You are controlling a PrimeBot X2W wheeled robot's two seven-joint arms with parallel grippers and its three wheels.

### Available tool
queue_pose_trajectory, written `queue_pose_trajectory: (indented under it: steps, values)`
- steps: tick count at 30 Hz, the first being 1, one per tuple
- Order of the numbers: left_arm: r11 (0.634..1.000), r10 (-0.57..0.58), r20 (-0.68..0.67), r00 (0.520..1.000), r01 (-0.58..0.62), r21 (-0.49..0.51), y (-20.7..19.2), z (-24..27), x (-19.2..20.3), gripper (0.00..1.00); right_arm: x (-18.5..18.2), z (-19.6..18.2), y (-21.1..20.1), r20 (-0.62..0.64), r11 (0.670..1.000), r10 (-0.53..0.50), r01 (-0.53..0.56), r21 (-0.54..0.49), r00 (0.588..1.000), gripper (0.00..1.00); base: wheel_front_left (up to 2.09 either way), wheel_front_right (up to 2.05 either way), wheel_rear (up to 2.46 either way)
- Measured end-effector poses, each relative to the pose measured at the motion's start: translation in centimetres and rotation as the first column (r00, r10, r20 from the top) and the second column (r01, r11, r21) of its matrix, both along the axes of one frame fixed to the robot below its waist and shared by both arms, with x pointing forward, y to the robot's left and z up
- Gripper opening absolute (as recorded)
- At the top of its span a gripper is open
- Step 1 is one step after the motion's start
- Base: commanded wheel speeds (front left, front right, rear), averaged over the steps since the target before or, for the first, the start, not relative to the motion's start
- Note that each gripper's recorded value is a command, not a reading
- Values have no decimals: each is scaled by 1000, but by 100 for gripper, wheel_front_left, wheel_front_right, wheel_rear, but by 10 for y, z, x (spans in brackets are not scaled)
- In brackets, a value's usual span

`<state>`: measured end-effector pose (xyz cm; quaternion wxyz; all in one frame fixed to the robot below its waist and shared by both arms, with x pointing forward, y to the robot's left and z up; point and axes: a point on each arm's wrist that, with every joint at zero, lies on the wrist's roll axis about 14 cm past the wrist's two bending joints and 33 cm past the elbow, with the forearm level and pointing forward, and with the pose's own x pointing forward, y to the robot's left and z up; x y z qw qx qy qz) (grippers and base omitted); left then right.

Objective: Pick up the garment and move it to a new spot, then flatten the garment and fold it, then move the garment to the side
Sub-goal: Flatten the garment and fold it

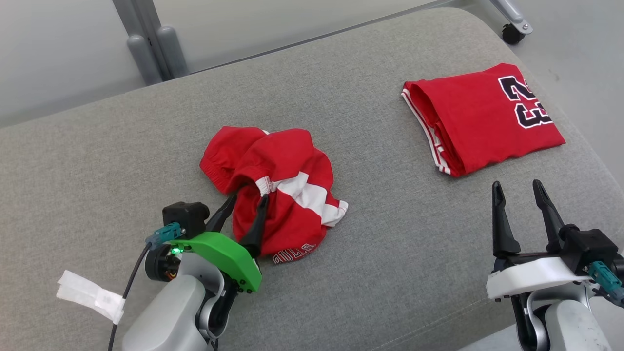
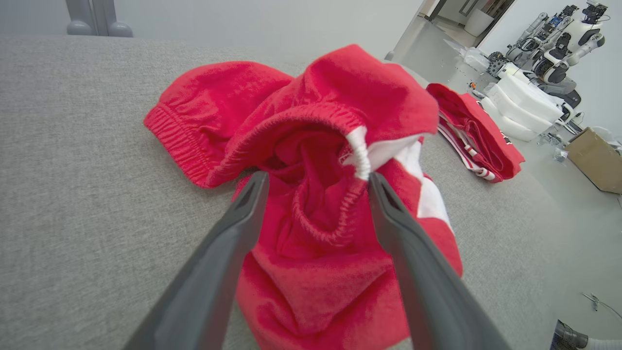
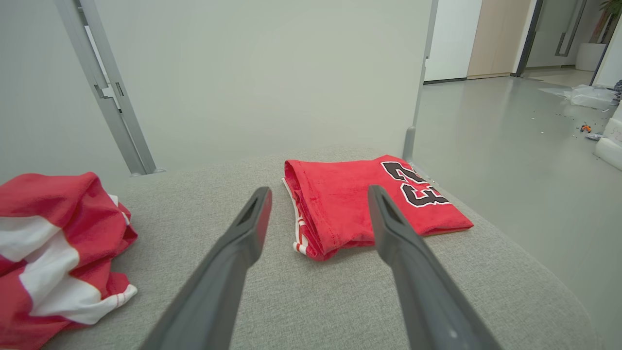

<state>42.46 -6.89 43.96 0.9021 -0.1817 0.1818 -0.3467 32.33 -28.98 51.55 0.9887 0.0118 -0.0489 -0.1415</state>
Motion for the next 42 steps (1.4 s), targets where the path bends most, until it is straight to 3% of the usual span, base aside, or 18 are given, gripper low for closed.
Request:
queue_pose_trajectory:
  steps: [7,16,23,25,32,42]
  values:
    - [1000,21,3,1000,-21,11,4,4,4,100,-1,0,0,-1,1000,0,0,1,1000,100,0,0,0]
    - [999,-27,-45,999,28,26,-22,-1,-1,100,-2,-1,0,-3,1000,-1,1,0,1000,100,0,0,0]
    - [999,28,4,1000,-28,38,-20,3,20,100,-10,-1,-9,-6,999,-34,34,1,999,100,0,0,0]
    - [999,25,-5,1000,-25,39,-19,0,20,0,-12,0,-10,-6,999,-40,40,0,999,100,0,0,0]
    - [999,-22,-33,999,21,-31,-35,13,13,0,-9,0,-9,-2,999,-35,35,2,999,100,0,0,0]
    - [953,-90,253,963,157,-259,-81,138,29,0,-5,1,0,5,1000,-3,3,7,1000,100,0,0,0]
